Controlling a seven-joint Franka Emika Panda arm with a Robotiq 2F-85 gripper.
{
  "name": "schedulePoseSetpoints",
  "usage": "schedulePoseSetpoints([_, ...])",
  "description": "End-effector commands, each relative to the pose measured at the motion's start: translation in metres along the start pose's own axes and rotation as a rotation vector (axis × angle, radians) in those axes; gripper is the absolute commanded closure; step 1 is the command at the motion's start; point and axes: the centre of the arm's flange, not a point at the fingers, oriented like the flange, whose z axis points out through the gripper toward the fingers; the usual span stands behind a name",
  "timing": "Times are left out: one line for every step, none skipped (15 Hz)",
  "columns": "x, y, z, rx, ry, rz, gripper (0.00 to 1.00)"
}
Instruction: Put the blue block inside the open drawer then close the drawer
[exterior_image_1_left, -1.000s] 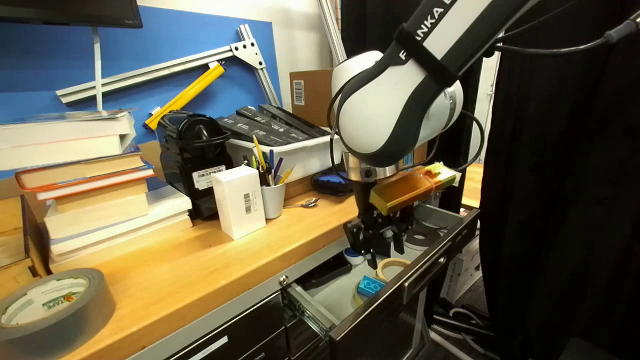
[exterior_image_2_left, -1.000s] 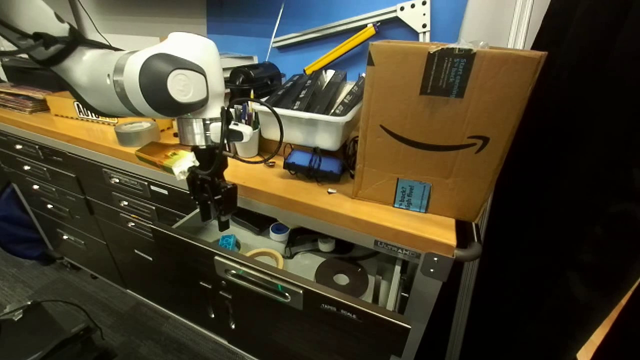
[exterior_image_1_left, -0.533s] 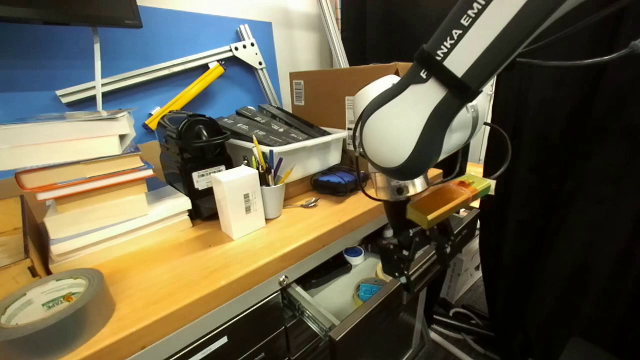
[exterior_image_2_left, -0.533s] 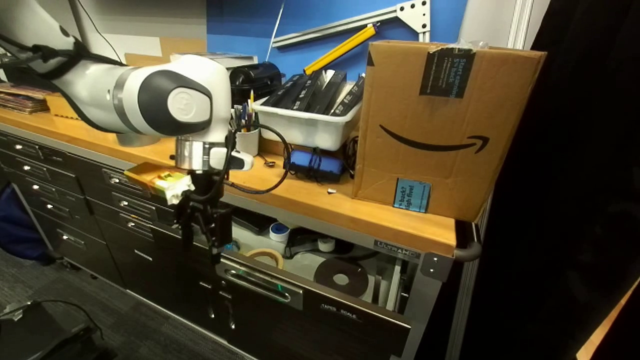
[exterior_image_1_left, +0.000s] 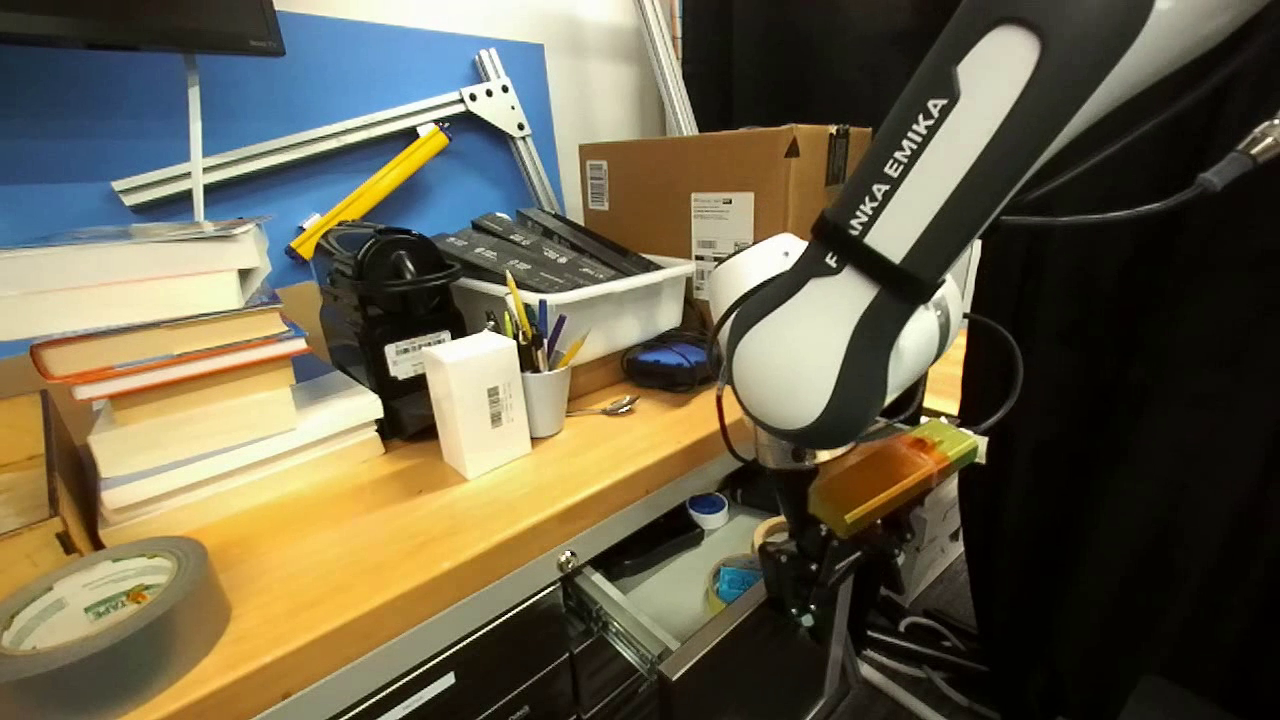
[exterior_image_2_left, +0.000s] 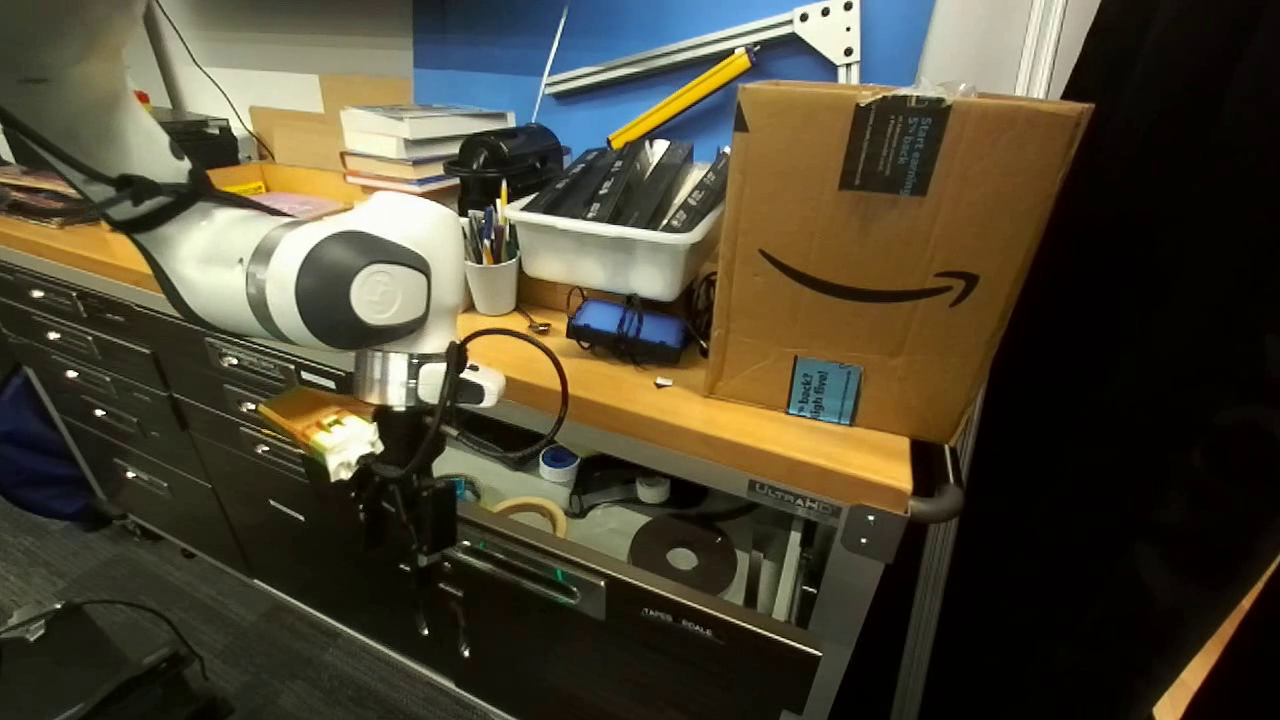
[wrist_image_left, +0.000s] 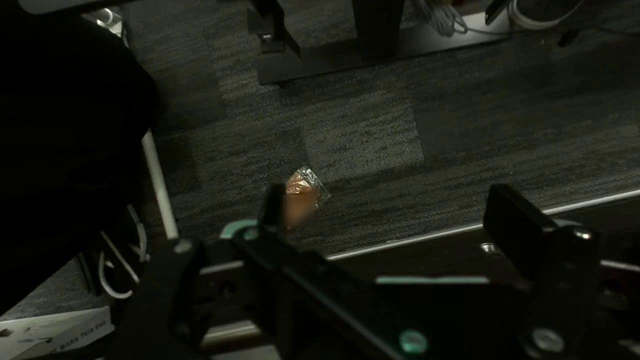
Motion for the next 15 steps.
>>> schedulePoseSetpoints([0.009, -0.012, 0.004, -0.009, 0.121, 0.142, 0.00])
schedulePoseSetpoints([0.012, -0.015, 0.002, -0.004, 0.155, 0.174, 0.00])
schedulePoseSetpoints([0.015, -0.018, -0.003, 0.010, 0.196, 0.206, 0.00])
schedulePoseSetpoints([0.019, -0.023, -0.008, 0.006, 0.239, 0.234, 0.00])
schedulePoseSetpoints([0.023, -0.027, -0.013, 0.002, 0.282, 0.261, 0.00])
schedulePoseSetpoints([0.028, -0.032, -0.017, -0.005, 0.325, 0.285, 0.00])
schedulePoseSetpoints([0.031, -0.037, -0.020, -0.011, 0.368, 0.310, 0.00])
schedulePoseSetpoints([0.037, -0.042, -0.022, -0.012, 0.409, 0.341, 0.00])
schedulePoseSetpoints([0.040, -0.045, -0.024, -0.028, 0.447, 0.369, 0.00])
schedulePoseSetpoints([0.045, -0.048, -0.025, -0.040, 0.482, 0.400, 0.00])
schedulePoseSetpoints([0.049, -0.050, -0.027, -0.055, 0.516, 0.429, 0.00])
schedulePoseSetpoints([0.053, -0.051, -0.029, -0.075, 0.544, 0.449, 0.00])
schedulePoseSetpoints([0.057, -0.054, -0.031, -0.090, 0.571, 0.465, 0.00])
schedulePoseSetpoints([0.058, -0.058, -0.030, -0.105, 0.587, 0.469, 0.00])
schedulePoseSetpoints([0.059, -0.064, -0.028, -0.117, 0.607, 0.475, 0.00])
